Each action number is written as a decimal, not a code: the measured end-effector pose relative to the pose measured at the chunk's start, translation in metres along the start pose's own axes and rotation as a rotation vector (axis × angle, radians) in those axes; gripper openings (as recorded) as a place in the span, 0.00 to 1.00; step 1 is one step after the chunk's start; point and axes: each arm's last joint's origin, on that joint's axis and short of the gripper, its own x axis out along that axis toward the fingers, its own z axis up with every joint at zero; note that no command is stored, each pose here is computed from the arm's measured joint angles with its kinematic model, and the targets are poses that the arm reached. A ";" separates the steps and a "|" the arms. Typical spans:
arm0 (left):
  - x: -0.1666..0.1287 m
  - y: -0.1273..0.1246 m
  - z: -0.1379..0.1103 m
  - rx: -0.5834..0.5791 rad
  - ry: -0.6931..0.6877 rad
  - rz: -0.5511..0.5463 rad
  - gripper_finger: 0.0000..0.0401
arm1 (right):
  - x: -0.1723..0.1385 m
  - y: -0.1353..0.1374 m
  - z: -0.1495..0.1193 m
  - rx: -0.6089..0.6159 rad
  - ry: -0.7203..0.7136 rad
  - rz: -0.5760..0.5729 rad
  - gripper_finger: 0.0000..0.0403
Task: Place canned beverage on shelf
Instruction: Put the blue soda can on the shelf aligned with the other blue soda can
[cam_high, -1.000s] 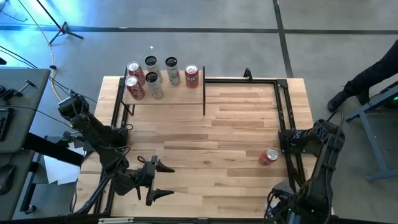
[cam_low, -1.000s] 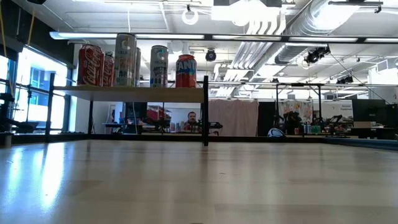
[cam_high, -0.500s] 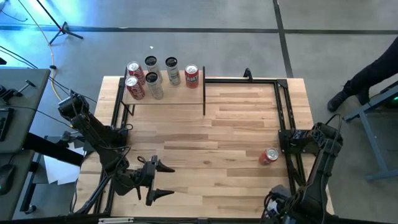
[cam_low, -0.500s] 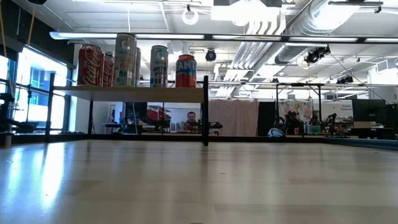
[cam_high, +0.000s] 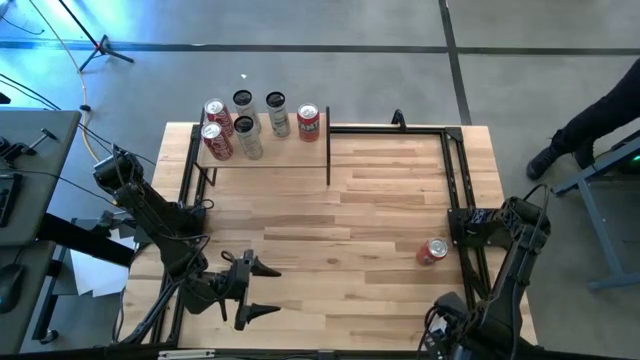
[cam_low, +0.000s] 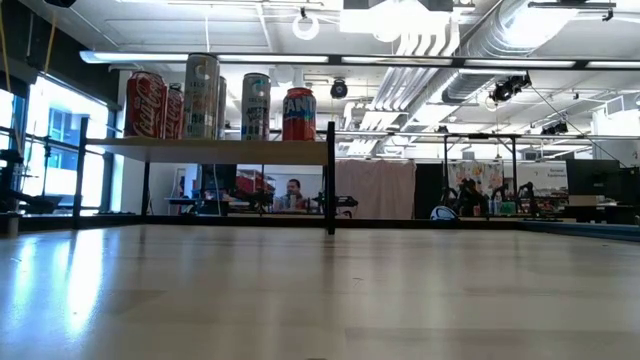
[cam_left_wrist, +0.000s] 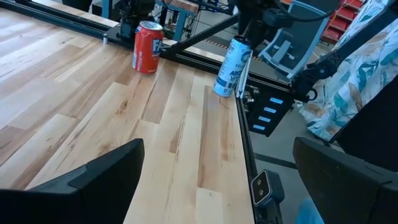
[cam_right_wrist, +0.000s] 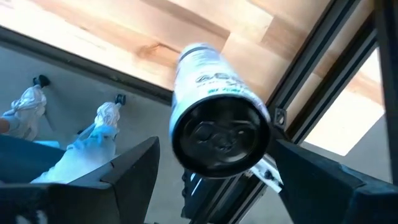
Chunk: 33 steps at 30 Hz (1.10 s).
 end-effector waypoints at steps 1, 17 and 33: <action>0.000 0.000 0.000 0.000 0.000 0.000 0.97 | 0.000 -0.001 0.001 0.001 -0.006 -0.007 0.75; 0.000 0.000 0.000 0.012 0.000 0.000 0.97 | 0.000 -0.002 0.002 0.009 -0.017 -0.020 0.75; 0.000 0.000 0.000 0.011 0.001 -0.001 0.97 | 0.012 0.004 0.000 -0.009 -0.048 -0.060 0.75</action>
